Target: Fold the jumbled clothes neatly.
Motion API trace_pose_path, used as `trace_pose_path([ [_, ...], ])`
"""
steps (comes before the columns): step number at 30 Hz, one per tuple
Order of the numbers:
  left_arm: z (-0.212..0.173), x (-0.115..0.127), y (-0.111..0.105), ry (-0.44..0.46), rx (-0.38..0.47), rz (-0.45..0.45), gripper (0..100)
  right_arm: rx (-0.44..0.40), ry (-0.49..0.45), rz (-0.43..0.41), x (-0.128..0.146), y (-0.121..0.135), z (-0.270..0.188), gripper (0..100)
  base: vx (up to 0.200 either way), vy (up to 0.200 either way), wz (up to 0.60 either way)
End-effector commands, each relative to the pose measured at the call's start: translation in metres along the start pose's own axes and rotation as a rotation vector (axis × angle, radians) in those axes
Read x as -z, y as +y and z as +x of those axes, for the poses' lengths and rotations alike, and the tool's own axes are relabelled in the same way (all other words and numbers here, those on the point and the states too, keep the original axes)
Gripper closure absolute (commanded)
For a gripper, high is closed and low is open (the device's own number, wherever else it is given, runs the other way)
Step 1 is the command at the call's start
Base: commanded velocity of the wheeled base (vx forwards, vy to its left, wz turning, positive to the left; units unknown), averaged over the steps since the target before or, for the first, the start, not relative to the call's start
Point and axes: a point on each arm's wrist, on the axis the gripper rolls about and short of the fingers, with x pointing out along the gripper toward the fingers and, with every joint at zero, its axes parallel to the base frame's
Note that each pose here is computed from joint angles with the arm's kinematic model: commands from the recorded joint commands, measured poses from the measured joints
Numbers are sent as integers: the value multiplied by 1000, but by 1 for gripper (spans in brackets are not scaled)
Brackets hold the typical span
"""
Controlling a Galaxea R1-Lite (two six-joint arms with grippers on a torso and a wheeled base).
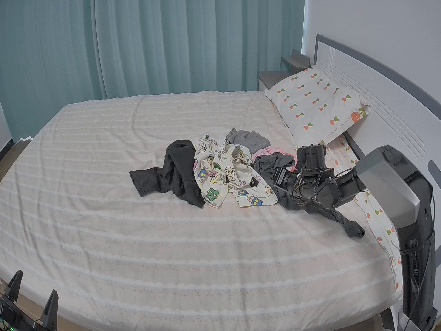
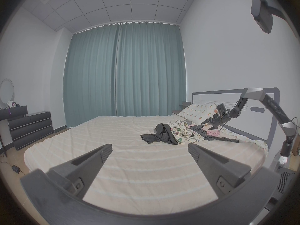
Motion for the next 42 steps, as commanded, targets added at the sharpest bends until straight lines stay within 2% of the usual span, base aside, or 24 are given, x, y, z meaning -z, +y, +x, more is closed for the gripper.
trace_pose_path([
  [1,0,5,0,1,-1,0,0,70,0,6,17,-19,34,0,0,0,0],
  [6,0,5,0,1,-1,0,0,117,-6,15,11,-32,45,0,0,0,0],
  [10,0,5,0,1,-2,0,0,130,14,9,21,-38,56,0,0,0,0],
  [22,0,5,0,1,-1,0,0,99,17,-7,32,-28,69,0,0,0,0],
  [26,0,5,0,1,-2,0,0,101,47,-15,36,-18,75,0,0,0,0],
  [32,0,5,0,1,-1,0,0,175,168,-25,73,-32,86,0,0,0,0],
  [34,0,5,0,1,-1,0,0,181,189,-31,80,-28,86,0,0,0,0],
  [38,0,5,0,1,-1,0,0,194,181,-38,85,-26,86,0,0,0,0],
  [42,0,5,0,1,-2,0,0,212,144,-35,75,-26,84,0,0,0,0],
])
